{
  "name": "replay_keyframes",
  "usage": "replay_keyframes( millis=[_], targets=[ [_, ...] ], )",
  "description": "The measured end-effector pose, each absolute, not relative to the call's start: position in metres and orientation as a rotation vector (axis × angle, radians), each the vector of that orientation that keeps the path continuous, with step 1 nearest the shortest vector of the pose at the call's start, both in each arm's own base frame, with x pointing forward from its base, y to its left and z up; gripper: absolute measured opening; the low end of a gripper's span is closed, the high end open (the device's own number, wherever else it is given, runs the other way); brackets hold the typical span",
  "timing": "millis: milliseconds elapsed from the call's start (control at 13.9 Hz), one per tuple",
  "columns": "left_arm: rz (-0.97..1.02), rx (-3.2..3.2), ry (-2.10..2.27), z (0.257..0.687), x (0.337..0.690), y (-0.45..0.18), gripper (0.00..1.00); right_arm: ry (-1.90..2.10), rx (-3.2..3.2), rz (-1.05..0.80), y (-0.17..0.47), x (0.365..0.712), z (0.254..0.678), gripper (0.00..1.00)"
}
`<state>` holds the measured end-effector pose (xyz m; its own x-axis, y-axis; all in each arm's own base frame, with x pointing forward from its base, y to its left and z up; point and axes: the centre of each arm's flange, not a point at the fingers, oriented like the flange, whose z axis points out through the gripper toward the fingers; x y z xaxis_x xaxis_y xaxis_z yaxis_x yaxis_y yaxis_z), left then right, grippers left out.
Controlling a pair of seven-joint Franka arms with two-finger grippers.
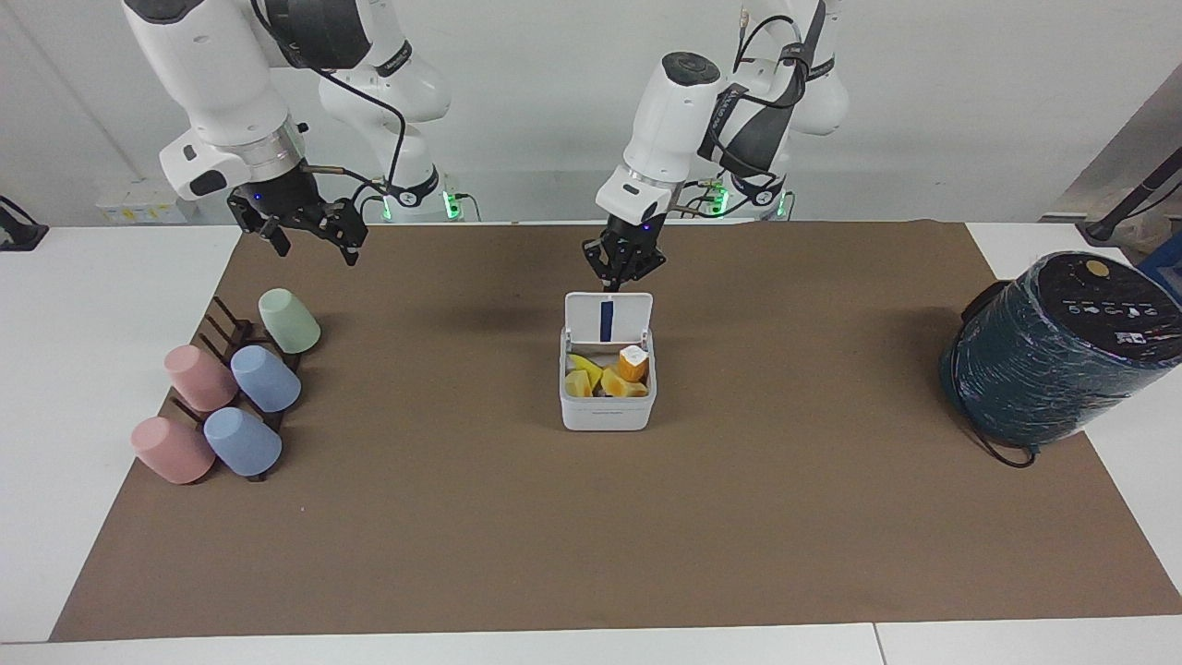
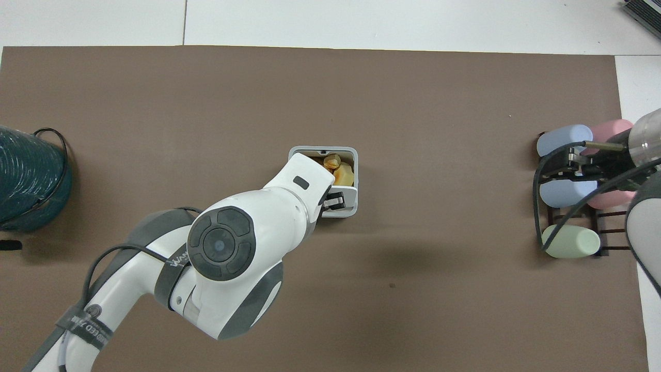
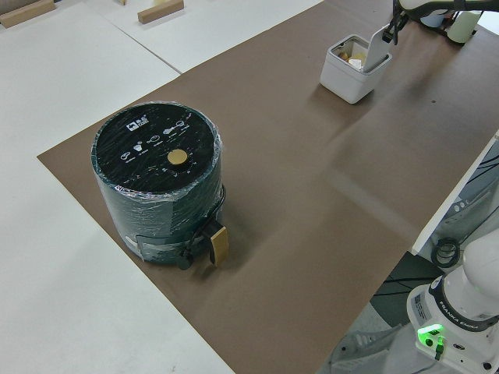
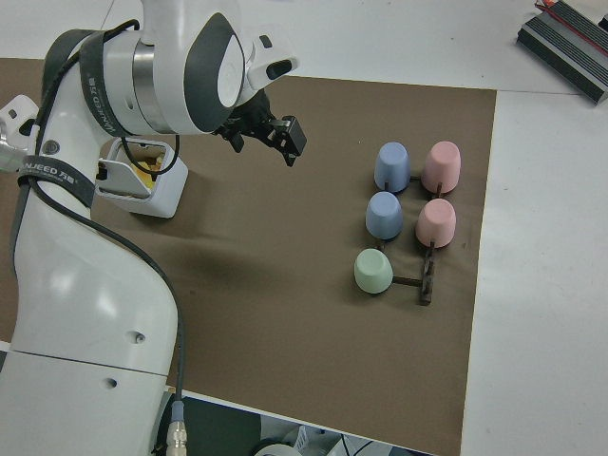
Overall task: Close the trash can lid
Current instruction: 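Push the lid down over the can with the left gripper, then withdraw the left gripper from the closed lid toward the robot's far side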
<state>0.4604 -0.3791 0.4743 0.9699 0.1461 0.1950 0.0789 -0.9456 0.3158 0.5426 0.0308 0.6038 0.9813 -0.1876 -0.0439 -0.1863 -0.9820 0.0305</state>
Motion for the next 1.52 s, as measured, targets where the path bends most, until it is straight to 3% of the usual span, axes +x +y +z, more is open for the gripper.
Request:
replay_keyframes(
  millis=[794,1515],
  targets=[
    [0.387,2.766,0.262,0.412,0.51,-0.37,0.01,-0.293,3.101,-0.073,0.031,0.543,0.604,1.0],
    [0.413,2.761,0.217,0.401,0.517,-0.374,0.01,-0.293,3.101,-0.073,0.031,0.543,0.604,1.0]
  ],
)
